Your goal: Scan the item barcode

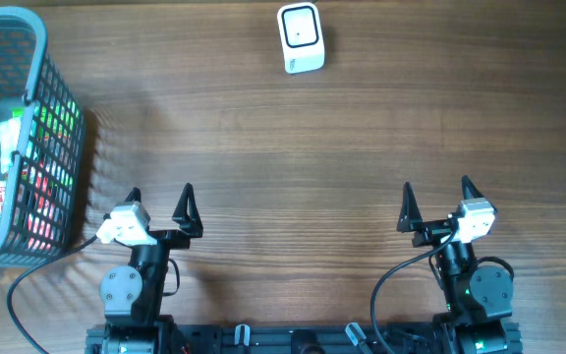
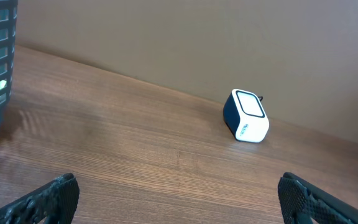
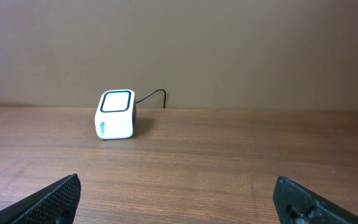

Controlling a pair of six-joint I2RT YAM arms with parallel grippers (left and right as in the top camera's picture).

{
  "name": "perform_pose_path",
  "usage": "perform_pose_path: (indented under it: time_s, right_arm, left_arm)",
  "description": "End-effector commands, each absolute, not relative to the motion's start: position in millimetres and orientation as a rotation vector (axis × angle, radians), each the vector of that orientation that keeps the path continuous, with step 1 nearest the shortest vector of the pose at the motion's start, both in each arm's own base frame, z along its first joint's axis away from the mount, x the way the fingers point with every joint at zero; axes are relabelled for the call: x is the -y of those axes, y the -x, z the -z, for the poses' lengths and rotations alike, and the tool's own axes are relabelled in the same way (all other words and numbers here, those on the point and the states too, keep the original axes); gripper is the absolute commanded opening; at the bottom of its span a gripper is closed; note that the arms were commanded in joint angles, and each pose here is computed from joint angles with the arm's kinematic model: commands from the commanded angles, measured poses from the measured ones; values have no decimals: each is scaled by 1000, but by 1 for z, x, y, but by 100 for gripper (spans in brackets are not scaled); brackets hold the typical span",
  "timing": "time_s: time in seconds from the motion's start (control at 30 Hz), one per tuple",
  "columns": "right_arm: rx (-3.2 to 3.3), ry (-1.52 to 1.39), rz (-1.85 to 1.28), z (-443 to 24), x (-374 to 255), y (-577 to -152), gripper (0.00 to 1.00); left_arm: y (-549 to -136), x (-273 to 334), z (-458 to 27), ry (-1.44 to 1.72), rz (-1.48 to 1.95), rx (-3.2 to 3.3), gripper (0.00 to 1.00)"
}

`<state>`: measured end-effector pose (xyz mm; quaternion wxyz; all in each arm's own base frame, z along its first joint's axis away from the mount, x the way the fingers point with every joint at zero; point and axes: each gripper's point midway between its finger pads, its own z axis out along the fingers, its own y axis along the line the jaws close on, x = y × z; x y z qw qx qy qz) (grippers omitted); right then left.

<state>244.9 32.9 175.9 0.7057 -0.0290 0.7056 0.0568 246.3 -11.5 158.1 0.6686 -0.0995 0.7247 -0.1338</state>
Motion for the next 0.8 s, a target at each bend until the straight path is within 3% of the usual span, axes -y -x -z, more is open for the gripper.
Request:
perform_pose_path:
  time_s: [0.0, 0.77]
  right_arm:
    - [-1562, 74, -118, -177, -33, -245, 100]
    - [-1562, 74, -118, -177, -33, -245, 100]
  left_arm:
    - [-246, 11, -156, 207, 283, -1643, 100]
    - [-247, 3, -162, 236, 248, -1614, 100]
